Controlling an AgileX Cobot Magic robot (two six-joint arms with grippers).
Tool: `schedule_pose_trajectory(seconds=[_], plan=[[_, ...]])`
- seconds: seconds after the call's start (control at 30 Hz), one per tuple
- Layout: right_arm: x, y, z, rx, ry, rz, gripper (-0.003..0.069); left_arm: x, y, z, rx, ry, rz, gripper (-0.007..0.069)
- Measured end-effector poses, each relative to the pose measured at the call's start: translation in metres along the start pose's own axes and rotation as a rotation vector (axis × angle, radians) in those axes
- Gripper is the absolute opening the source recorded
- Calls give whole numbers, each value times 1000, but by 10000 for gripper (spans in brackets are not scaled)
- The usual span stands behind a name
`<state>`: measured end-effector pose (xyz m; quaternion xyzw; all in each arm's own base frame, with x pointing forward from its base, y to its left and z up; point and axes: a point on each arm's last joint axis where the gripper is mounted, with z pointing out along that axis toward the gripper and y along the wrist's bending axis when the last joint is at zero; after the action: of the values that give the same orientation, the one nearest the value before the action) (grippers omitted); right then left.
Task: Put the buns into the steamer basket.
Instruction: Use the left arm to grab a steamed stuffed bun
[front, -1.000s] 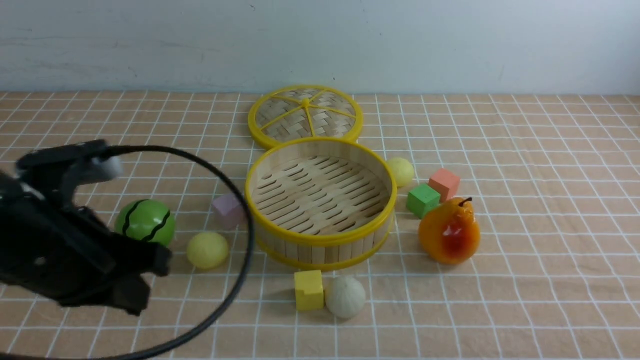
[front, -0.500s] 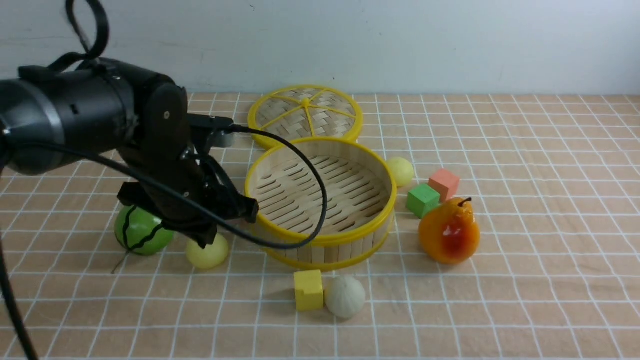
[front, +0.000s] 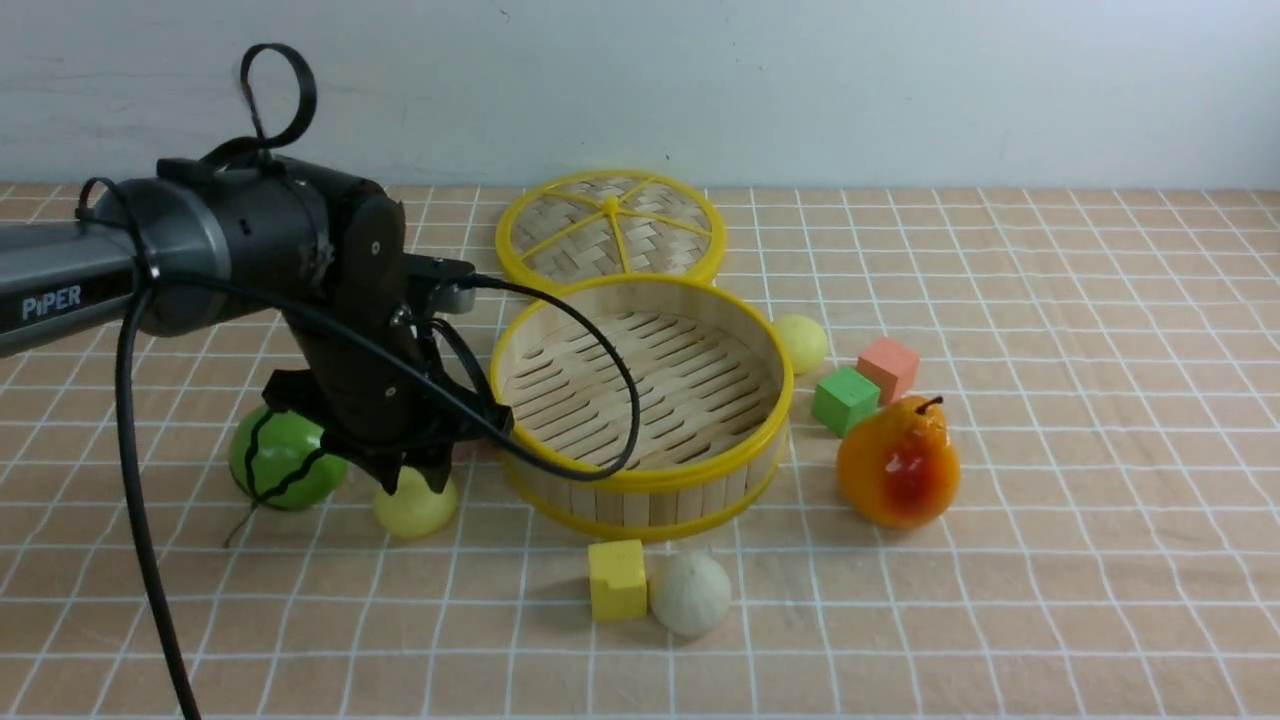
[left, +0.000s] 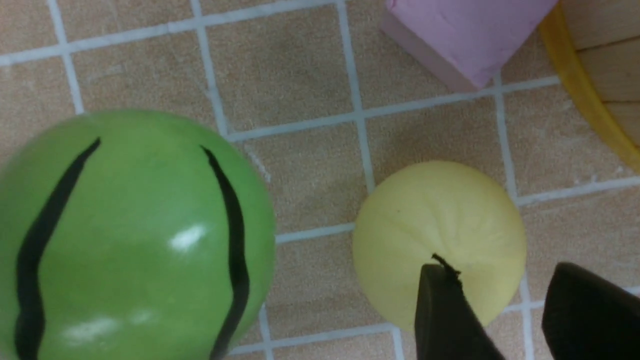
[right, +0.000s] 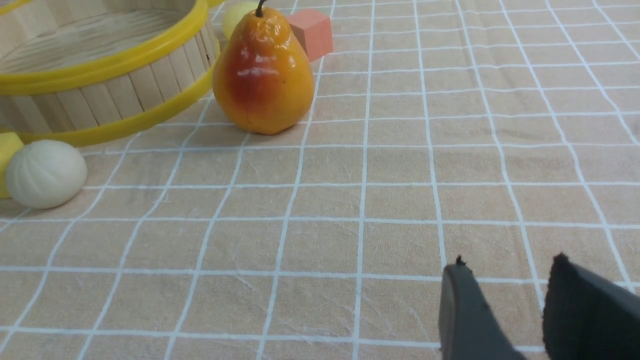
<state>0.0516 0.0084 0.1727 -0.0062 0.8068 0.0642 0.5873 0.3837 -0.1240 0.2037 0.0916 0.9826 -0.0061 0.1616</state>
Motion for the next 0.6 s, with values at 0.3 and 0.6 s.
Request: schedule_pose_trajectory(seconds=[0.3,0.6], plan=[[0,0,0,0,0,0,239,-3,1,15,-29,-19,39,240],[0,0,0,0,0,0,239,-2,2,17,-31,-13,42,-11]])
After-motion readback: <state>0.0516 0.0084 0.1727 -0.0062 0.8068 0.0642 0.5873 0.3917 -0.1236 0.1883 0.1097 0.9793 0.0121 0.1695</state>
